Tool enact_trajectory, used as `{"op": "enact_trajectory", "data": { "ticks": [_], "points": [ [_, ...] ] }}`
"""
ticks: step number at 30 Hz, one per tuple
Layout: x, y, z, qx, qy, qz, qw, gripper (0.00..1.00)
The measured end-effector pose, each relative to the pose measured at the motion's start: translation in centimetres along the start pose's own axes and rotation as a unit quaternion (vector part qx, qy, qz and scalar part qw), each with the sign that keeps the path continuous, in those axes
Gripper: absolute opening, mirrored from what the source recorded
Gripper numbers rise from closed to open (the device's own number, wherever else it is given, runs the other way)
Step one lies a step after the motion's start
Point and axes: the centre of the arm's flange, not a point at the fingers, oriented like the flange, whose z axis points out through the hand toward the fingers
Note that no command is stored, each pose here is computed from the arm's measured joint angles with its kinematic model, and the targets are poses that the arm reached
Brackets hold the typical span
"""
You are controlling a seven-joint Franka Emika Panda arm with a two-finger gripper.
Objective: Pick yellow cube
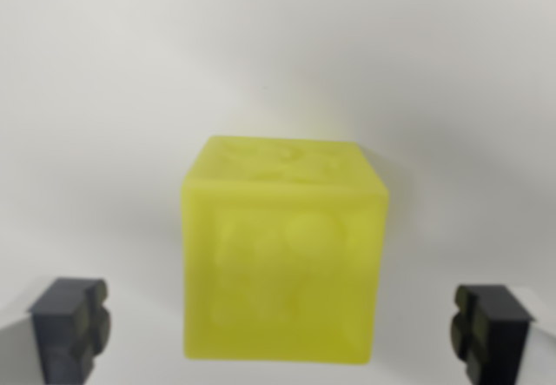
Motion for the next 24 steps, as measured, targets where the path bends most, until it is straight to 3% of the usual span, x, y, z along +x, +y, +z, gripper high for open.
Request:
{"op": "enact_trajectory", "data": {
  "ticks": [23, 24],
  "points": [
    [-0.1, 0.0, 4.9, 0.0, -0.0017, -0.005, 1.0, 1.0],
    [-0.1, 0.0, 4.9, 0.0, -0.0018, -0.005, 1.0, 0.0]
  ]
}}
